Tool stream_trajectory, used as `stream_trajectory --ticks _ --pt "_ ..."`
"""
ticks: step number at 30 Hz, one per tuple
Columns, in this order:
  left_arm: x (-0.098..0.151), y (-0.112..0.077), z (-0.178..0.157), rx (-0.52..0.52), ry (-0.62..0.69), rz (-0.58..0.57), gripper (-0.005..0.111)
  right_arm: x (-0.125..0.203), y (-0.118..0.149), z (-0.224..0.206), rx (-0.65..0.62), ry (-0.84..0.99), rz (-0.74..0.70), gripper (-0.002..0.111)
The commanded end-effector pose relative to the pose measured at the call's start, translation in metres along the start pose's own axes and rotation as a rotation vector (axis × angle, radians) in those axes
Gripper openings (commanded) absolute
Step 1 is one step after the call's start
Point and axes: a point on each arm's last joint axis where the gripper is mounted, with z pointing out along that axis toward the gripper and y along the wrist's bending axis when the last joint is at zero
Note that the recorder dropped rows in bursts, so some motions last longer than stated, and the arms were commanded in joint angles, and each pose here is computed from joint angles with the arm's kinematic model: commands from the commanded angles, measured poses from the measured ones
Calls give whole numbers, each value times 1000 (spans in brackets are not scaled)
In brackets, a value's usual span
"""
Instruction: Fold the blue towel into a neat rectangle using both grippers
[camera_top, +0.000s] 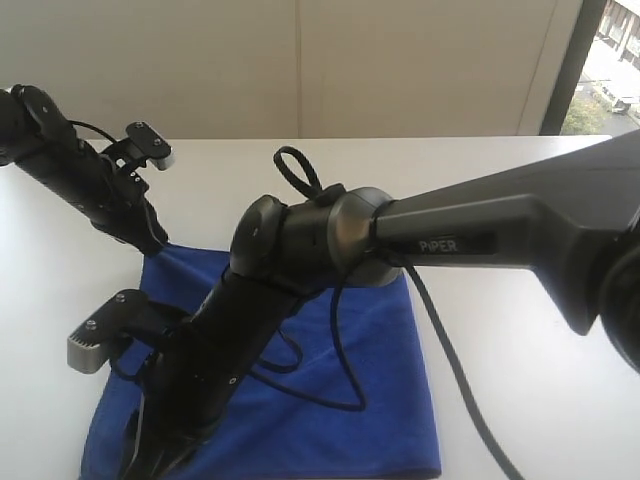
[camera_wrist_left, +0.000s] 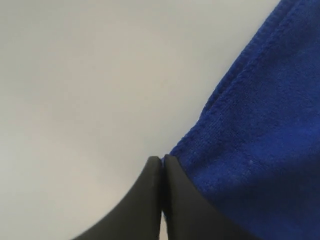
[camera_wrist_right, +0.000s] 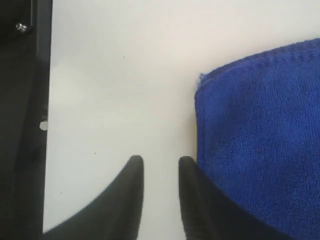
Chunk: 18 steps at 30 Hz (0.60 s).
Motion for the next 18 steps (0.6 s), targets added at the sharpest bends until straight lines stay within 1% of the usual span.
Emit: stream_trajectory --ticks 1,2,4,6,8,10,12,18 --pt "2 2 -1 -16 25 -5 25 1 1 4 -15 2 -1 46" --pt "3 3 -1 -21 33 7 33 1 1 4 -17 3 -3 48" --pt "4 4 -1 -37 39 -4 47 1 2 2 -13 10 -14 49" --pt "3 7 -3 -69 38 -8 56 0 3 -6 10 18 -40 49" --pt "1 10 -7 -108 29 -11 63 -1 3 -18 47 25 -63 49" --pt "-1 13 -13 -154 24 -10 66 -2 2 -37 104 23 -59 49" --pt "-4 16 -22 -199 16 -5 66 -1 -3 -57 184 30 -44 49" --pt "-14 14 -55 -258 -26 -21 66 12 -35 -110 463 22 45 49"
